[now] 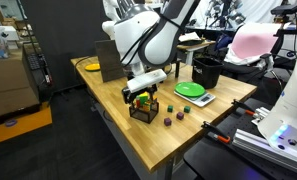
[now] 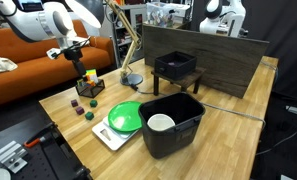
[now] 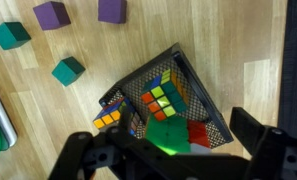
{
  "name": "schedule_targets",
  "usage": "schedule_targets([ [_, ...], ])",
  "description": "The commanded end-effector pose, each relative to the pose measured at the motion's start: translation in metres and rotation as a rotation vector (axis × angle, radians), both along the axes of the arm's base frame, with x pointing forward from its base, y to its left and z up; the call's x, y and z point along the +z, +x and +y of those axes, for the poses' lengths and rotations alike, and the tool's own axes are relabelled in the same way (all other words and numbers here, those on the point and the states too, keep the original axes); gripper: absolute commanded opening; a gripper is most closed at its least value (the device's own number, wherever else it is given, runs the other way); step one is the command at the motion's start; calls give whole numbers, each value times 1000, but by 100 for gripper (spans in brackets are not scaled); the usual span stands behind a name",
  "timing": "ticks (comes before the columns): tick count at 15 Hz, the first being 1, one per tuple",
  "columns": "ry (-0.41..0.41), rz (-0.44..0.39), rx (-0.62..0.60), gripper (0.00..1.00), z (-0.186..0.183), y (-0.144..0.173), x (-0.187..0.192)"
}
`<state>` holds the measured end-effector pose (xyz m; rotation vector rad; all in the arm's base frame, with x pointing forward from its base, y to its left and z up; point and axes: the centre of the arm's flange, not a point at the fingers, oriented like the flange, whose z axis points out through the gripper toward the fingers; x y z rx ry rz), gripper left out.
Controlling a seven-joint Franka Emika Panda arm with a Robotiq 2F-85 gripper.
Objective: Put one rubik's cube on the table
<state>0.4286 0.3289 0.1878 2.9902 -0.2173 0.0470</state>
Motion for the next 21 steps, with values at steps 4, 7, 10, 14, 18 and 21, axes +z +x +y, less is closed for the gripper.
schedule_targets([
  [4, 55, 10, 40, 100, 6, 5, -11],
  [7, 67, 18, 47, 100, 7, 3, -16],
  [10, 71, 33, 48, 100, 7, -1, -21],
  [14, 90, 42, 36, 72, 9, -5, -22],
  [18, 121, 55, -9, 53, 9, -7, -23],
  [21, 130, 59, -26, 34, 9, -8, -20],
])
